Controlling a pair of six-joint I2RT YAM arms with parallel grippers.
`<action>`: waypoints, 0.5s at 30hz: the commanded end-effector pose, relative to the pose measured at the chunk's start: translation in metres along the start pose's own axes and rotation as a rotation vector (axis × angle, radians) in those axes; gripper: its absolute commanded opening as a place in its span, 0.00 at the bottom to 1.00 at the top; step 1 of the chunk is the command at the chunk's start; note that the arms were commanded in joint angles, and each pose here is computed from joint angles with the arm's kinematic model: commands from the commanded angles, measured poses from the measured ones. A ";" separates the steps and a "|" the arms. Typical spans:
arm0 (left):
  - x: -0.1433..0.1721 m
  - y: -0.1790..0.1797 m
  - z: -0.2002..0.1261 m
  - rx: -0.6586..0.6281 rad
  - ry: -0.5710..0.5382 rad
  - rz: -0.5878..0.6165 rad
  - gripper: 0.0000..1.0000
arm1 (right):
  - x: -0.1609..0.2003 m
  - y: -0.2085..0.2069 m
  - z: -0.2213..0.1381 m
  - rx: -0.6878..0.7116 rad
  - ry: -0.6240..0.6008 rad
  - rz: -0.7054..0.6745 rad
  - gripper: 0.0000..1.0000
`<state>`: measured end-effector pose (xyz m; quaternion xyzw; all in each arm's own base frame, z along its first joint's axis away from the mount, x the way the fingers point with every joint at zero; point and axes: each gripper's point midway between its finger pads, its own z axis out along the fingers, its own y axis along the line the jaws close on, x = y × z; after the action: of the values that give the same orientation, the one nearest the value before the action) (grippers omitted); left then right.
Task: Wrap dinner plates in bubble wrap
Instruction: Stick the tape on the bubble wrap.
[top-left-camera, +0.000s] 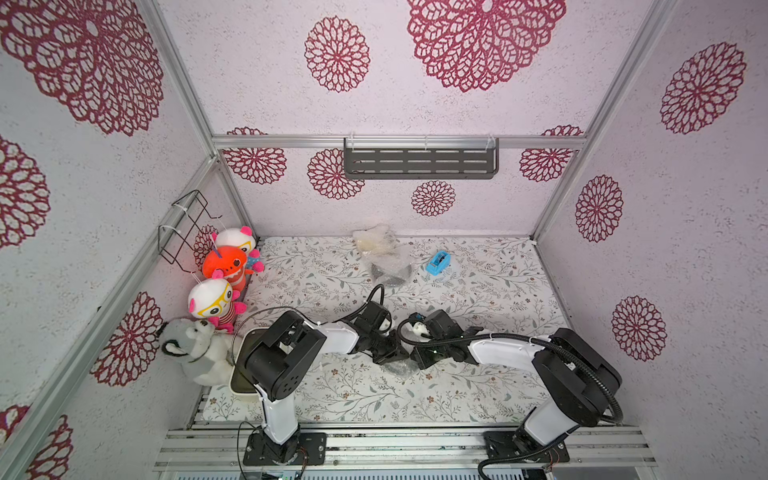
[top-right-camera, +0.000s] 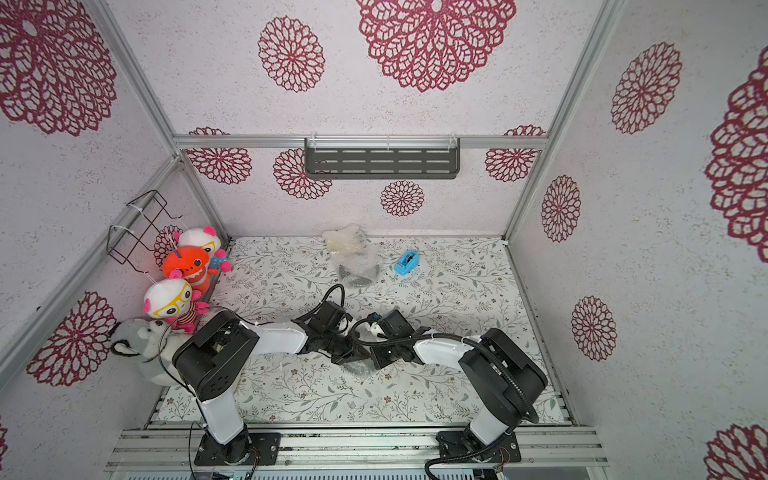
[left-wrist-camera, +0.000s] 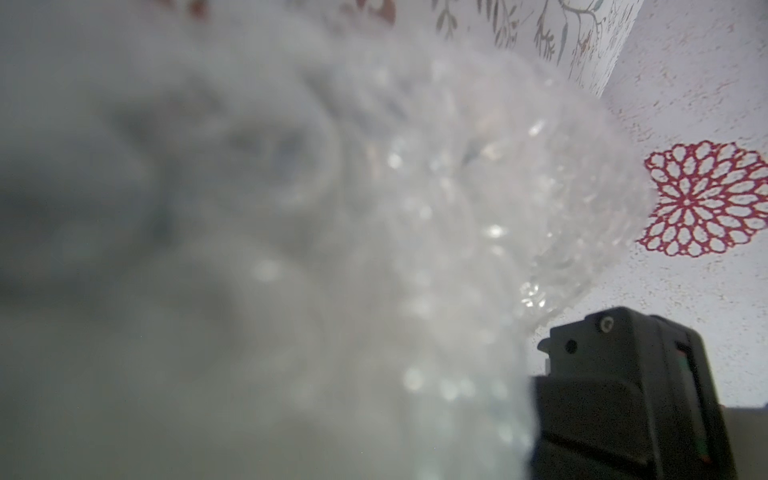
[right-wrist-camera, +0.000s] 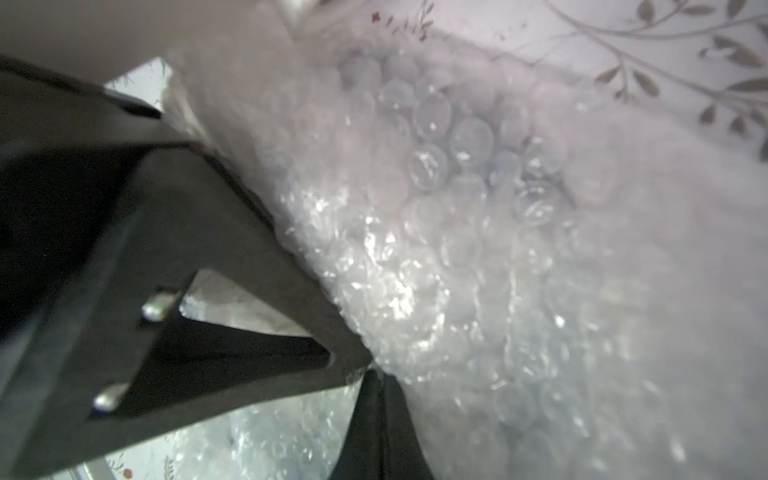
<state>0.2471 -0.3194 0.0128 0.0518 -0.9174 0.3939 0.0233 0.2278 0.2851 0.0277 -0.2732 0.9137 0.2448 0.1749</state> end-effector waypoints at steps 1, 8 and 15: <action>0.009 0.048 0.009 -0.162 0.007 -0.071 0.00 | 0.014 -0.012 -0.004 0.073 0.061 0.034 0.00; 0.010 0.050 0.009 -0.169 0.006 -0.073 0.00 | 0.007 0.000 -0.008 0.022 0.033 0.079 0.00; 0.010 0.052 0.008 -0.179 0.002 -0.080 0.00 | 0.027 -0.003 -0.002 0.055 0.113 0.065 0.00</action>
<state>0.2470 -0.3193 0.0126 0.0521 -0.9176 0.3934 0.0236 0.2237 0.2862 0.0277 -0.2511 0.9227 0.2450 0.1595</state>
